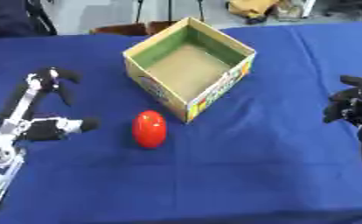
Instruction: Pick up objects on the table and place them in the box.
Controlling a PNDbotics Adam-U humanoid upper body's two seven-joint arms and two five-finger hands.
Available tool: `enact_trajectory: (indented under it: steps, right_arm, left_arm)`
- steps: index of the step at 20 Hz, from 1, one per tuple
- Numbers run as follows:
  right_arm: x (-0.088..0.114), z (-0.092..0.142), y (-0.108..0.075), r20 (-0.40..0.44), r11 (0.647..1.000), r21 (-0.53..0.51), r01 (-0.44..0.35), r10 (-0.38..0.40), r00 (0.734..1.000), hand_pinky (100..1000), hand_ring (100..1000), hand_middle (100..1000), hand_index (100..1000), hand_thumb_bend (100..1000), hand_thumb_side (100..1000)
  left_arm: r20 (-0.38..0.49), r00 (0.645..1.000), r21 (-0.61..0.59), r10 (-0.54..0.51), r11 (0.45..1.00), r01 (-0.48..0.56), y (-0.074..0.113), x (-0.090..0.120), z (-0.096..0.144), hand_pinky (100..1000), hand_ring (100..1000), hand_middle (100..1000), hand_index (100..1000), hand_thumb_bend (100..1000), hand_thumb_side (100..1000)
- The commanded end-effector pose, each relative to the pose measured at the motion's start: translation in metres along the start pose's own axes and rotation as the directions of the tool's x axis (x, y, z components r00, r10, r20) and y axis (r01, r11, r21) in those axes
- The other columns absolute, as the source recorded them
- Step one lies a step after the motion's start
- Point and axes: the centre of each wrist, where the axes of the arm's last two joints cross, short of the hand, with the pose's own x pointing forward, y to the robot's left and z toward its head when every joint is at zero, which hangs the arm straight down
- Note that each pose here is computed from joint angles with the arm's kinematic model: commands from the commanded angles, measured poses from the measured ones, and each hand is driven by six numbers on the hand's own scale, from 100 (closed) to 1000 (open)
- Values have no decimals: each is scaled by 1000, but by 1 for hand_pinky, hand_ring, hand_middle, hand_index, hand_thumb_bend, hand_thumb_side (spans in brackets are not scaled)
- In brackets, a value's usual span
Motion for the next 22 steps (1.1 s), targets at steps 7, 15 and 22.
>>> enact_trajectory:
  steps: [7,15,22]
  right_arm:
    - [6,-1,-1,23,1000,12,-12,11,1000,441,492,524,795,100,848]
    - [6,-1,-1,23,1000,14,-10,10,1000,441,492,524,795,100,846]
    - [6,-1,-1,22,1000,14,-10,9,1000,441,492,524,795,100,846]
  left_arm:
    - [25,971,-177,-239,955,240,2,27,-39,633,447,653,789,1000,526]
    - [77,931,-275,-357,890,363,-4,44,-55,592,457,649,806,1000,514]
    - [110,890,-345,-442,823,451,-12,54,-62,588,456,647,806,1000,512]
